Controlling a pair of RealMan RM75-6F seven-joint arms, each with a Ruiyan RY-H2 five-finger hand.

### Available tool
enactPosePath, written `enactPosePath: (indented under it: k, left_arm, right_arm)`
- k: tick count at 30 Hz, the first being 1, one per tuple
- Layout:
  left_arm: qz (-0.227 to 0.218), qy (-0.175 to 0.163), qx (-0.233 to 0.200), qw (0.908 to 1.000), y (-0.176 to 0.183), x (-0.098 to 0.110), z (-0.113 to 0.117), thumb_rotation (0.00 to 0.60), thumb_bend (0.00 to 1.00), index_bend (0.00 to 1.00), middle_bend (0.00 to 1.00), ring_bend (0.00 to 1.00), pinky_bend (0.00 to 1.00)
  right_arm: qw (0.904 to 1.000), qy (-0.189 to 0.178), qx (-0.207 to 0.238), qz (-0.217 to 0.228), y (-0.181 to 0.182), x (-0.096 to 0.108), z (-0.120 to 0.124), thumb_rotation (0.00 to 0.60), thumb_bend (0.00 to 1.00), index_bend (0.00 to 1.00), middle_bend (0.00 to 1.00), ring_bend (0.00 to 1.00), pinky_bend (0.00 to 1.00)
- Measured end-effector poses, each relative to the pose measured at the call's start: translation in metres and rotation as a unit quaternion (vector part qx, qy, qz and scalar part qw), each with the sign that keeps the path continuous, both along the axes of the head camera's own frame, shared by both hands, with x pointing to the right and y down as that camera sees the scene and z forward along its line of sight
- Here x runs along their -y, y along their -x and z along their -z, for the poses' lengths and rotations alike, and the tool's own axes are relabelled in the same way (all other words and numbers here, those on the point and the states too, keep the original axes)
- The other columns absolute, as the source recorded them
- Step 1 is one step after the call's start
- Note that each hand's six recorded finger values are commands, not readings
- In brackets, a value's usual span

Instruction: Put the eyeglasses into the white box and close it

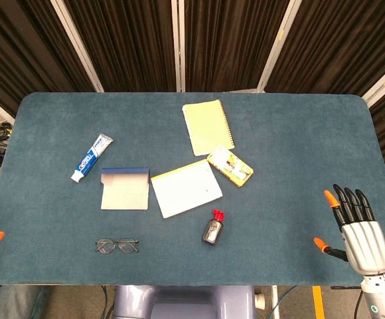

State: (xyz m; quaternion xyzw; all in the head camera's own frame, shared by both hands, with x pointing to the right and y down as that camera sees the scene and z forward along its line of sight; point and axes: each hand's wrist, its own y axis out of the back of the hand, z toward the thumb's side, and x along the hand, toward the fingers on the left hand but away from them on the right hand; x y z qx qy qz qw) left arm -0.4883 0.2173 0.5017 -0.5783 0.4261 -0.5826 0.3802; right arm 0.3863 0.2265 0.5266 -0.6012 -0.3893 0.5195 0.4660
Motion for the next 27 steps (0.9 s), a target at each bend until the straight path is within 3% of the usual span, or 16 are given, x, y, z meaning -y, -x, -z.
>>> enactPosePath:
  k: [10, 15, 21, 25, 27]
  left_arm:
    - [-0.005, 0.011, 0.003, 0.9999, -0.003, -0.001, -0.006, 0.600, 0.00, 0.00, 0.00, 0.00, 0.00]
    - [-0.021, 0.042, -0.012, 0.9988, -0.014, -0.006, -0.020, 0.600, 0.00, 0.01, 0.00, 0.00, 0.00]
    - [-0.048, 0.106, -0.052, 0.9918, -0.045, -0.008, -0.052, 0.600, 0.01, 0.28, 0.00, 0.00, 0.00]
    - [-0.062, 0.153, -0.076, 0.9834, -0.068, -0.006, -0.077, 0.600, 0.14, 0.41, 0.00, 0.00, 0.00]
    - [-0.067, 0.174, -0.083, 0.9789, -0.083, -0.002, -0.092, 0.600, 0.20, 0.42, 0.00, 0.00, 0.00]
  right_arm:
    - [1.0000, -0.002, 0.003, -0.006, -0.003, 0.001, 0.002, 0.600, 0.00, 0.00, 0.00, 0.00, 0.00]
    - [0.9999, -0.004, 0.010, -0.010, -0.004, 0.002, 0.005, 0.600, 0.00, 0.00, 0.00, 0.00, 0.00]
    - [0.9997, -0.006, 0.020, -0.014, -0.006, 0.004, 0.009, 0.600, 0.00, 0.00, 0.00, 0.00, 0.00]
    - [0.9996, -0.004, 0.024, -0.015, -0.007, 0.005, 0.010, 0.600, 0.00, 0.00, 0.00, 0.00, 0.00]
    - [0.9996, -0.001, 0.026, -0.015, -0.008, 0.005, 0.009, 0.600, 0.00, 0.00, 0.00, 0.00, 0.00]
